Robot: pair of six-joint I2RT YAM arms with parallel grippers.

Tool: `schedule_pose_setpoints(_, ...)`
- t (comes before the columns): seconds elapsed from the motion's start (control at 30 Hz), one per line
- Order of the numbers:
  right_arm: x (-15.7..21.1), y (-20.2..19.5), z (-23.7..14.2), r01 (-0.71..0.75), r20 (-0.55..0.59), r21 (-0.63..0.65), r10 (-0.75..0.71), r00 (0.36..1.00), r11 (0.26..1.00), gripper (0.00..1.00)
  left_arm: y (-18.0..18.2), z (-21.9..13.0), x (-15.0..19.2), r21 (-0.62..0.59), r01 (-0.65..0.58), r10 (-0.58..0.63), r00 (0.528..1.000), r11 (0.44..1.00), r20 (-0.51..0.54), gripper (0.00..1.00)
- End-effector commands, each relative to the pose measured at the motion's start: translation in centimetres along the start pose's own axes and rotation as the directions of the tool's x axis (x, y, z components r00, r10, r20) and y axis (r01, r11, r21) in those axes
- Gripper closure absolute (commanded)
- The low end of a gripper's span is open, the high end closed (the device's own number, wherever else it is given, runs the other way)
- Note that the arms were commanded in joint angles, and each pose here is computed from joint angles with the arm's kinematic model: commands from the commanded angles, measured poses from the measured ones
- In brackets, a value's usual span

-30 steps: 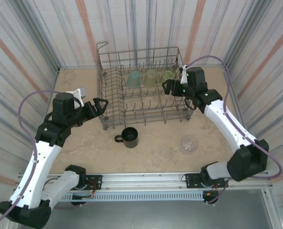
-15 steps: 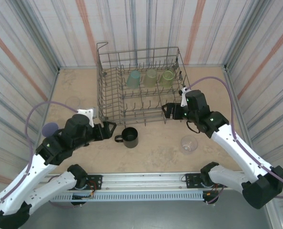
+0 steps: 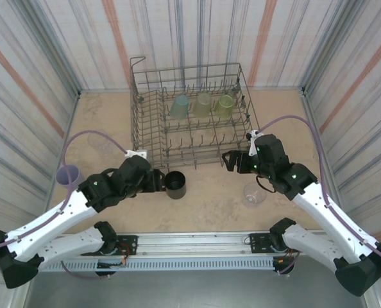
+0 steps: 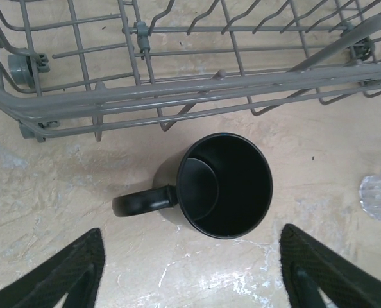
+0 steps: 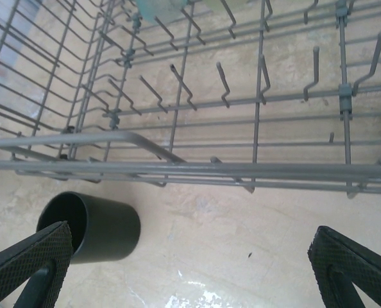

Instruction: Load the cups into the dish rack

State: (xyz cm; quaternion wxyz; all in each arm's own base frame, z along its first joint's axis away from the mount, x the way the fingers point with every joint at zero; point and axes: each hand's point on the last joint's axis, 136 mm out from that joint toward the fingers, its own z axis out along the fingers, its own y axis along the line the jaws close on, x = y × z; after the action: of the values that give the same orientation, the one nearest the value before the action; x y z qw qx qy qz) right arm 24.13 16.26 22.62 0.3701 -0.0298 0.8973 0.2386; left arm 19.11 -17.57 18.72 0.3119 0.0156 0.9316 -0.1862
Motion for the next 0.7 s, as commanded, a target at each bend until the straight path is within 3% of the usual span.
schedule_pose_setpoints(0.0, 0.4, -0.1, -0.5, -0.025, -0.001, 0.008, 0.025, 1.0, 1.0, 0.01, -0.4, 0.7, -0.1, 0.007, -0.009, 0.009, 1.0, 1.0, 0.016, 0.34)
schedule_pose_setpoints(0.4, 1.1, 0.1, 1.6, -0.012, -0.046, 0.021, 0.013, 0.999, 1.0, 0.01, 0.2, 2.9, 0.9, -0.029, -0.045, 0.045, 0.999, 0.999, 0.002, 0.46)
schedule_pose_setpoints(0.67, 0.8, 0.3, 2.5, -0.005, -0.046, 0.027, 0.007, 0.999, 1.0, 0.01, -0.5, 5.1, 1.0, -0.038, -0.073, 0.073, 0.997, 0.997, -0.01, 0.49)
